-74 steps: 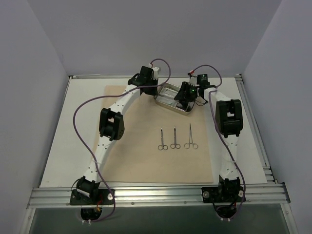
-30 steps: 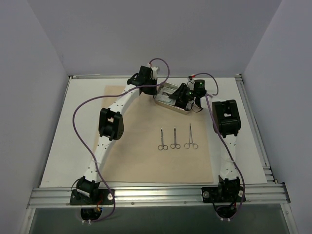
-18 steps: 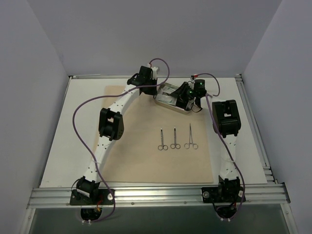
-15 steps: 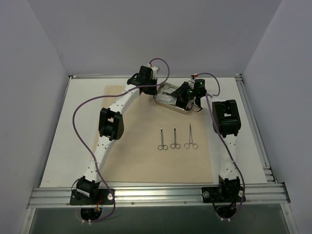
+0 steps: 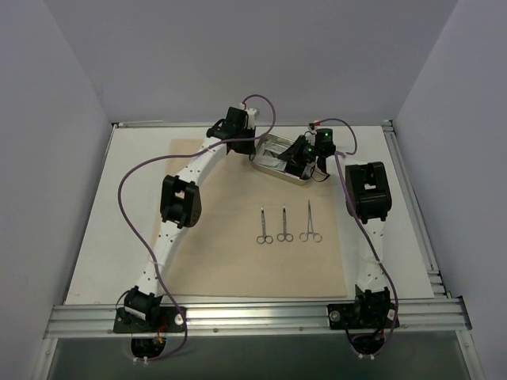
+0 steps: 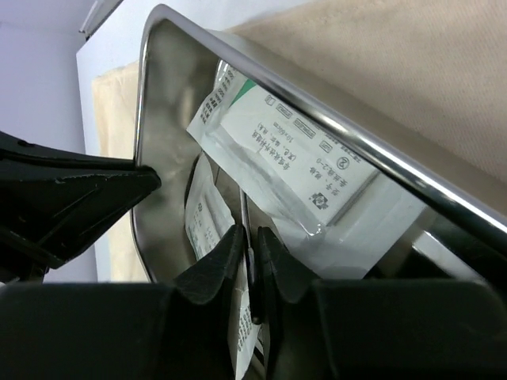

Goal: Open and lay out the surgical kit
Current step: Pick up the medical item from the container.

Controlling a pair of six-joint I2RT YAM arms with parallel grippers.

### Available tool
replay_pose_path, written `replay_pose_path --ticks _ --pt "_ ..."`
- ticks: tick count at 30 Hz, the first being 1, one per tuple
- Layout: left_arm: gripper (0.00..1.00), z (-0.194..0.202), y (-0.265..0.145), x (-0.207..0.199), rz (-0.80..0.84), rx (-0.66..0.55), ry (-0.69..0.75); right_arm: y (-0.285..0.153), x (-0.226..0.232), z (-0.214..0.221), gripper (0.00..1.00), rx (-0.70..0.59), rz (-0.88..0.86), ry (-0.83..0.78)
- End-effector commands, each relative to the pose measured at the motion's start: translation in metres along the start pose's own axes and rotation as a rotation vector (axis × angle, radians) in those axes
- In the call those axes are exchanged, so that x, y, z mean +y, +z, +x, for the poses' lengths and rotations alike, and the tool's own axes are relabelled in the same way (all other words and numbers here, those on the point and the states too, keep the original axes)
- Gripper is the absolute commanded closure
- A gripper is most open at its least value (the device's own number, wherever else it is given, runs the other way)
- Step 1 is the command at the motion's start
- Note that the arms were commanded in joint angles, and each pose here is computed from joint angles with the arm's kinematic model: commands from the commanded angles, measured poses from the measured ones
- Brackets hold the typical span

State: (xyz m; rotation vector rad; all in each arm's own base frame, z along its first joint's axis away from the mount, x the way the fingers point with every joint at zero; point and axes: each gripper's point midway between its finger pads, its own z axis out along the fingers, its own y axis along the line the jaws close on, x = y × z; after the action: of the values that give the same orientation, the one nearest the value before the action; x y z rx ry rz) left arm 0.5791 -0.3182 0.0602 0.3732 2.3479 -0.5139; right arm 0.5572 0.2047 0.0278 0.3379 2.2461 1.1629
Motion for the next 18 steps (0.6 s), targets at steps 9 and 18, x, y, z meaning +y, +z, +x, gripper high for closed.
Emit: replay_pose_path --ticks 9,18 --pt "0.98 -0.036 -0.024 -0.008 -0.002 -0.089 0.012 -0.033 0.041 -0.030 0.94 0.000 0.032 -0.142" --pt "0.98 -0.036 -0.024 -0.007 -0.003 -0.091 0.011 -0.045 0.044 -0.029 0.93 0.050 0.080 -0.222"
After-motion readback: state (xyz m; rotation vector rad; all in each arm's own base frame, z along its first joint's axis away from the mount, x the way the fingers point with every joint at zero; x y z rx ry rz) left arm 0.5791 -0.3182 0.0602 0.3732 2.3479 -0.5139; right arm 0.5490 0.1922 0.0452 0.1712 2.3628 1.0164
